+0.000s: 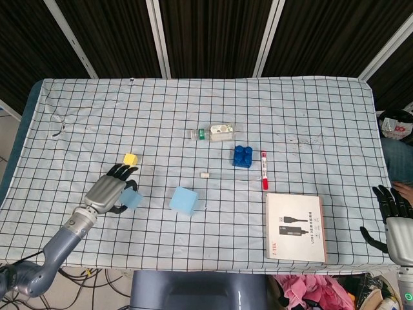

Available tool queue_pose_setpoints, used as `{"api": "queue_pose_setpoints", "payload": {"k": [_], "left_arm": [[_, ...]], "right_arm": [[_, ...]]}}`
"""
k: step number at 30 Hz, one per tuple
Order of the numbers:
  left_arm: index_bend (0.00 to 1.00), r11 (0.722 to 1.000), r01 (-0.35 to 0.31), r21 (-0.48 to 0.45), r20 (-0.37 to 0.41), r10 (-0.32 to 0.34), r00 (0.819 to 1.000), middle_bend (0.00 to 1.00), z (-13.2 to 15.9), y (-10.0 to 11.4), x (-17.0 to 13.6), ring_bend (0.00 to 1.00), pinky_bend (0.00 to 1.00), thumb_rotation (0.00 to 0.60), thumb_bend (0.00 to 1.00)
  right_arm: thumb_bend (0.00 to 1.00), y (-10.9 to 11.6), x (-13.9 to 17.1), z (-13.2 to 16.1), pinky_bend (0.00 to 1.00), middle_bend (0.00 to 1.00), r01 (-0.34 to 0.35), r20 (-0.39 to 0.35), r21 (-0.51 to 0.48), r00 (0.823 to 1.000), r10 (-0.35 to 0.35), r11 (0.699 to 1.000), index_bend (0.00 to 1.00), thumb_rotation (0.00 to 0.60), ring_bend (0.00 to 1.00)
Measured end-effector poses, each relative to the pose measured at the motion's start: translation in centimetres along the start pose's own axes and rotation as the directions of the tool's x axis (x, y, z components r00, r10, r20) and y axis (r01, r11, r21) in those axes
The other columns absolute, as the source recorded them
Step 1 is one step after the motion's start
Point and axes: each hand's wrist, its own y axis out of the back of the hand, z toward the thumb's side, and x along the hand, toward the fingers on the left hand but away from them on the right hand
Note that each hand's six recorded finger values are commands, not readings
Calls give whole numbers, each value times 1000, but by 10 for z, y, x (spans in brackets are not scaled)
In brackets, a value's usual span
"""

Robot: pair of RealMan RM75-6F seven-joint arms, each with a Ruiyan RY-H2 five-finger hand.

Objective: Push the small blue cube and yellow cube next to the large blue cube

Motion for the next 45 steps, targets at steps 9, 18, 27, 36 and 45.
{"api": "queue_pose_setpoints", "payload": {"k": [9,18,27,36,45], "left_arm": [[469,998,42,-41,-15,-43,999,72,28,18,48,0,0,600,302],[468,992,124,-32,-55,-126,991,70,54,5,74,0,0,600,301],[468,985,172,14,-93,-170,981,68,76,-6,85,0,0,600,301],[468,983,182,34,-99,-178,979,66,90,-10,85,0,0,600,301],[468,984,177,34,-107,-172,979,66,98,-12,84,0,0,600,301]], "right_arm": [[219,-1,0,-4,107,41,-6,7,11,1000,6,1000,0,600,0],[219,2,-1,-5,107,41,2,8,9,1000,-2,1000,0,600,0],[219,1,-1,-7,107,41,0,14,11,1000,0,1000,0,600,0],[220,1,-2,-9,107,41,1,17,12,1000,-2,1000,0,600,0],[220,1,-2,-10,107,41,5,21,14,1000,-5,1000,0,600,0]]}}
